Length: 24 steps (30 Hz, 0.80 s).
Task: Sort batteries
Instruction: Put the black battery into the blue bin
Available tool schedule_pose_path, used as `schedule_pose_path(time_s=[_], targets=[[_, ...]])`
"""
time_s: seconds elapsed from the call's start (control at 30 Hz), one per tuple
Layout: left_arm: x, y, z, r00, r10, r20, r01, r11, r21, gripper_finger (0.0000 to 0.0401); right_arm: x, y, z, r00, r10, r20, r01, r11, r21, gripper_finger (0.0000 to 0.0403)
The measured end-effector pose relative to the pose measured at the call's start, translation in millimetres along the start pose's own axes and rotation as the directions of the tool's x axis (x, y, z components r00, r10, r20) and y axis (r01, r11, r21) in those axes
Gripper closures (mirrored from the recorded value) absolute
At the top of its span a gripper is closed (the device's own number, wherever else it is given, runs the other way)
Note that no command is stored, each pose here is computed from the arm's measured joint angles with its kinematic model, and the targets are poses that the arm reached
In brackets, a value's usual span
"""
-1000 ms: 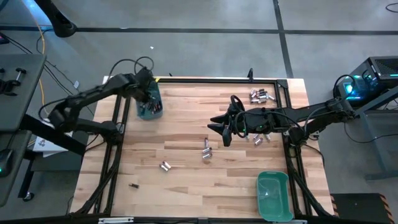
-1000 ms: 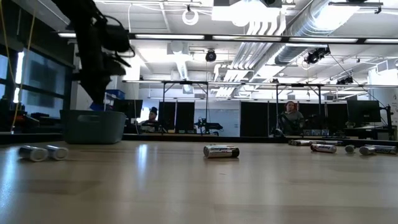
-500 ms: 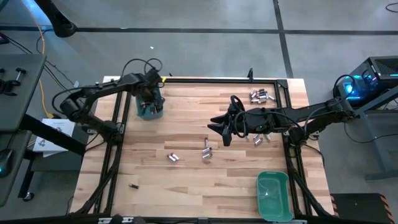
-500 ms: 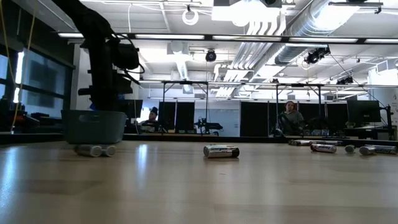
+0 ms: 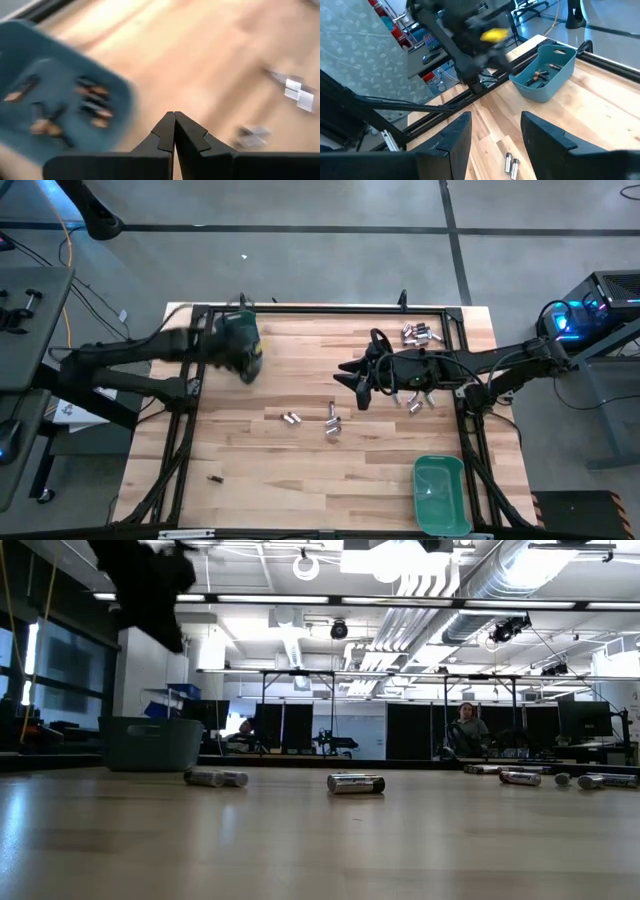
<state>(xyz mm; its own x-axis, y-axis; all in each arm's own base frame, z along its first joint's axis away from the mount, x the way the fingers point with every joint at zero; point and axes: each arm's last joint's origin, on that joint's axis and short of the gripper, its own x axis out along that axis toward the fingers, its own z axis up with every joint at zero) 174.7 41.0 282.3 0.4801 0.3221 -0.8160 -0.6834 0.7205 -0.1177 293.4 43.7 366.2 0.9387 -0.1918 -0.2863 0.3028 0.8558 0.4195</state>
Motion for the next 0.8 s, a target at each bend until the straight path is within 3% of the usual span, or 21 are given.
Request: schedule_pose_path(time_s=[0.13, 0.3, 0.47, 0.57, 0.67, 0.8], targets=[[-16, -42, -33, 0.993, -0.112, -0.024, 0.114, 0.985, 0.128, 0.0401, 0, 0, 0, 1.000, 0.000, 0.000, 0.000, 1.000, -0.026, 0.0238], [-23, -88, -83, 0.962, -0.194, -0.190, 0.247, 0.917, 0.313, 0.0401, 0, 0, 0, 1.000, 0.001, -0.001, -0.001, 1.000, -0.031, 0.0238], [-27, -118, -125, 0.910, -0.108, -0.401, 0.281, 0.871, 0.403, 0.0401, 0, 0, 0, 1.000, 0.017, -0.012, -0.017, 0.999, -0.035, 0.0238], [-26, -128, -150, 0.846, -0.057, -0.529, 0.315, 0.855, 0.411, 0.0400, 0, 1, -1, 0.999, 0.031, -0.023, -0.033, 0.998, -0.047, 0.0238], [-24, -134, -169, 0.819, -0.005, -0.574, 0.308, 0.847, 0.433, 0.0397, 0, 1, -1, 0.999, 0.037, -0.027, -0.038, 0.998, -0.053, 0.0238], [-26, -141, -189, 0.766, 0.010, -0.643, 0.394, 0.783, 0.481, 0.0361, 0, 1, -1, 0.999, 0.034, -0.031, -0.036, 0.998, -0.055, 0.0238]])
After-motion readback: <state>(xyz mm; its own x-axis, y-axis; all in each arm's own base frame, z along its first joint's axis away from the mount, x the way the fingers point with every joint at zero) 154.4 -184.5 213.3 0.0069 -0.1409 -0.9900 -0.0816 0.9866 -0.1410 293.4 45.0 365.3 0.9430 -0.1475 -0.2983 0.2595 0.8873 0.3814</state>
